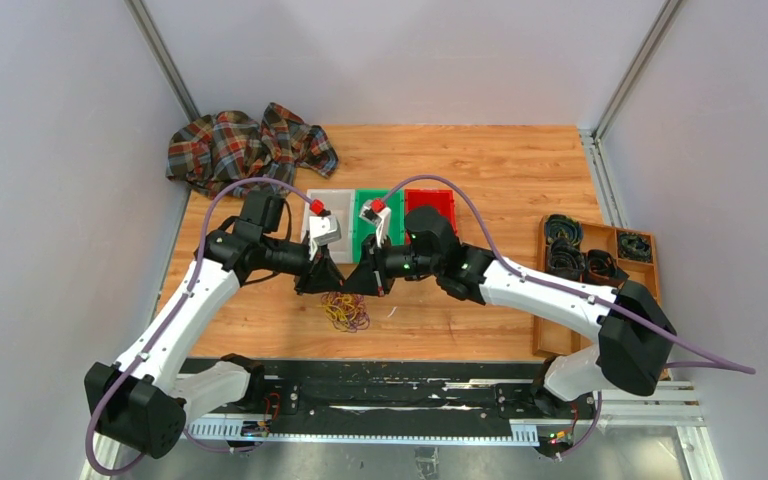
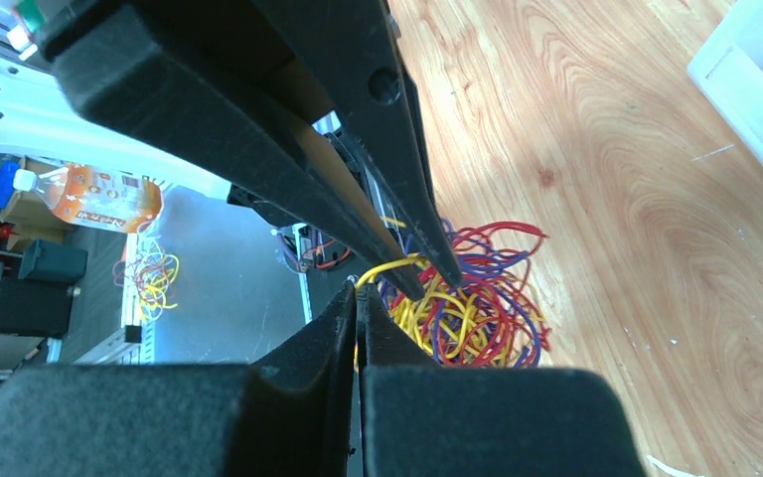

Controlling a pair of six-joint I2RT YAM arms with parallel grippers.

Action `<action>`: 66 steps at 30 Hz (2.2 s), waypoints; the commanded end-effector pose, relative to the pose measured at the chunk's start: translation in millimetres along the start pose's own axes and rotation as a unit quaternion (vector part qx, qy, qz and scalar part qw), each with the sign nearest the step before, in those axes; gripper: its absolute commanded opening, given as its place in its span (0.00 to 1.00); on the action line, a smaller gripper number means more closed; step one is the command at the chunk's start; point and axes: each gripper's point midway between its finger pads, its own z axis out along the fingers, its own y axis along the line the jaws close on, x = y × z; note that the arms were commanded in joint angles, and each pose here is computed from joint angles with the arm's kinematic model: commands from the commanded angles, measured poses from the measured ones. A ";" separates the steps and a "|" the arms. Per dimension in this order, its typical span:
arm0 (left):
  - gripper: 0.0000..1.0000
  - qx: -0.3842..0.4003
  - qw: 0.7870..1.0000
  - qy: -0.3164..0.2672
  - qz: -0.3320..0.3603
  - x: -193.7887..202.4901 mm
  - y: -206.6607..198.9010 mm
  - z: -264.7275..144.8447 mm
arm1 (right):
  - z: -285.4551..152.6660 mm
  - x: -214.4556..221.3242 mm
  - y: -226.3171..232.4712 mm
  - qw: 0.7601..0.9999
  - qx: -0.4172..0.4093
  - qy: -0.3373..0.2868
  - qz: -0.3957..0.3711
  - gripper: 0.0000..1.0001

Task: Untangle the cables

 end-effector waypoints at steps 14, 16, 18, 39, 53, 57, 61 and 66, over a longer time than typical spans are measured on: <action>0.01 -0.127 0.982 -0.013 -0.137 -20.0 14.5 -20.3 | -42.6 -18.9 -52.6 0.971 0.198 -0.135 0.010 0.62; 0.01 -0.148 0.978 -0.027 -0.147 -22.8 17.0 -23.4 | -47.0 -23.6 -51.3 0.965 0.213 -0.150 -0.003 0.65; 0.01 -0.158 0.974 -0.044 -0.160 -27.1 16.4 -25.4 | -46.5 -26.1 -47.8 0.963 0.218 -0.155 -0.016 0.67; 0.00 -0.085 0.977 -0.087 -0.176 -57.8 -12.1 -25.9 | -16.4 -63.7 -39.7 0.953 0.219 -0.205 -0.047 0.68; 0.01 -0.030 0.981 -0.112 -0.154 -89.9 -33.3 -34.3 | 7.0 -57.5 -59.3 0.950 0.221 -0.222 -0.010 0.67; 0.01 -0.018 0.981 -0.121 -0.149 -102.0 -39.2 -38.7 | 16.0 -46.5 -70.5 0.951 0.228 -0.211 -0.009 0.65; 0.01 -0.017 0.982 -0.131 -0.134 -114.9 -43.4 -45.0 | 16.7 -23.5 -87.5 0.950 0.247 -0.192 -0.002 0.64; 0.01 -0.023 0.982 -0.139 -0.125 -128.4 -41.7 -50.0 | 3.8 14.5 -115.2 0.941 0.295 -0.164 0.006 0.64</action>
